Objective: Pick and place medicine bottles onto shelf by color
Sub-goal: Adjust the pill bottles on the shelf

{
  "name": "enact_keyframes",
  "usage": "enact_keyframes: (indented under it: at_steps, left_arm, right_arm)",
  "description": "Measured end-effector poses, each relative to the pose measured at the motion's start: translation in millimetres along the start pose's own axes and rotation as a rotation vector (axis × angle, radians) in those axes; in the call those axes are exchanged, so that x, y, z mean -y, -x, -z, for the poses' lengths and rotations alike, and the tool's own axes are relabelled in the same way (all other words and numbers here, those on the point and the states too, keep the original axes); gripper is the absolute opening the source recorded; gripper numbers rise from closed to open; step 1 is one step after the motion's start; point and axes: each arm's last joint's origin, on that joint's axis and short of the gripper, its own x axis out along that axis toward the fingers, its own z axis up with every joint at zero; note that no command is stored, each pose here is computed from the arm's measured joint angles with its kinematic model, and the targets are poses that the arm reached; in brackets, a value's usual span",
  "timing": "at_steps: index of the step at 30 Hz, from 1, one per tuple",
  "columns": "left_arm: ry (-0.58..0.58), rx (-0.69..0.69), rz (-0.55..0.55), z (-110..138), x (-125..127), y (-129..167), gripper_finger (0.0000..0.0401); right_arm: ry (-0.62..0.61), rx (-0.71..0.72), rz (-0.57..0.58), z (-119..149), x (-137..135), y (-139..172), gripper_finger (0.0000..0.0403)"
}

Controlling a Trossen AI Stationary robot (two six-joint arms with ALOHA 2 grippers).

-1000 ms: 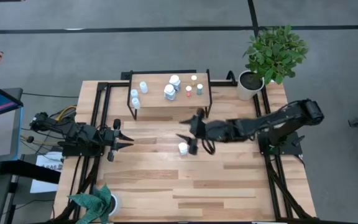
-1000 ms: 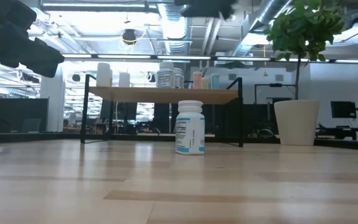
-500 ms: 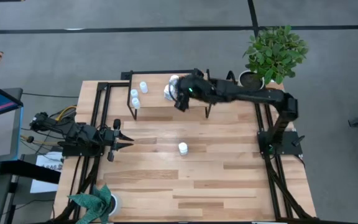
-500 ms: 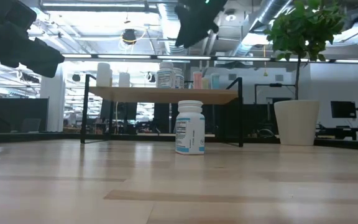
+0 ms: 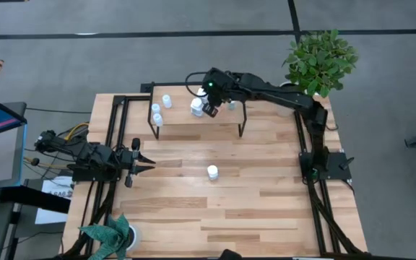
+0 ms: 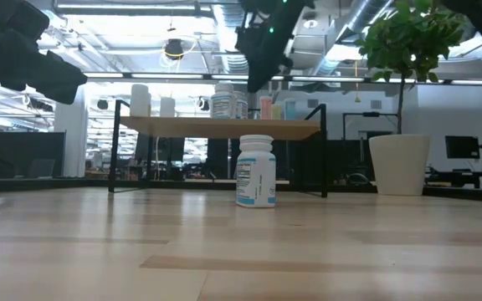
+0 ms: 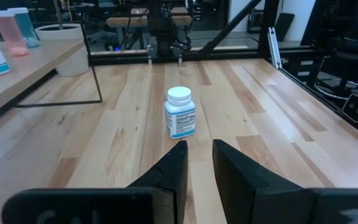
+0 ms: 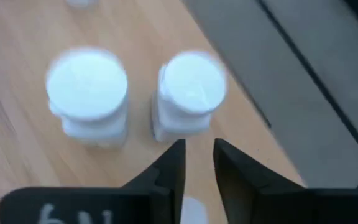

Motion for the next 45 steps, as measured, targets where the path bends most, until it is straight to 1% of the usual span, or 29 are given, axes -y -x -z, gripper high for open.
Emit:
enact_keyframes:
  at_steps: [2,7,10,16,19,25,27,31,33,36,39,41,43,45]
  left_arm:
    - [0.000,0.000,0.000,0,0,0,0.0064]
    - [0.000,0.000,-0.001,0,0,0,0.0064]
    - [0.000,0.000,-0.002,0,0,0,0.0064]
    - [0.000,0.000,-0.003,0,0,0,0.0064]
    - [0.000,0.000,-0.003,0,0,0,0.0064]
    - [0.000,0.000,-0.003,0,0,0,0.0064]
    - [0.000,0.000,-0.003,0,0,0,0.0064]
    - [0.001,0.000,-0.003,0,0,0,0.0064]
    - [0.000,0.000,-0.003,0,0,0,0.0064]
    - [0.001,0.000,-0.003,0,0,0,0.0064]
    - [0.000,0.000,-0.003,0,0,0,0.0064]
    - [0.001,0.000,-0.003,0,0,0,0.0064]
    - [0.000,0.000,-0.002,0,0,0,0.0064]
    - [0.000,0.000,-0.002,0,0,0,0.0064]
  right_arm:
    - [0.012,-0.033,0.000,3,-3,-9,0.0096]
    - [0.038,-0.042,-0.006,4,-7,-21,0.0073]
    - [0.070,-0.067,-0.002,6,-7,-30,0.0070]
    - [0.071,-0.006,0.002,0,-7,-39,0.0069]
    - [0.076,-0.017,-0.010,2,-9,-47,0.0069]
    - [0.082,0.003,-0.015,0,-12,-43,0.0069]
    - [0.082,0.012,-0.017,-1,-11,-37,0.0069]
    - [0.063,0.028,-0.029,-2,-10,-6,0.0069]
    - [0.039,0.030,-0.043,-1,-13,14,0.0069]
    - [0.011,0.082,-0.084,-1,-22,51,0.0069]
    - [0.035,0.168,-0.149,-2,-39,84,0.0069]
    - [0.069,0.210,-0.233,-2,-56,95,0.0069]
    - [0.099,0.257,-0.317,-4,-78,98,0.0069]
    - [0.137,0.284,-0.357,-4,-99,94,0.0069]
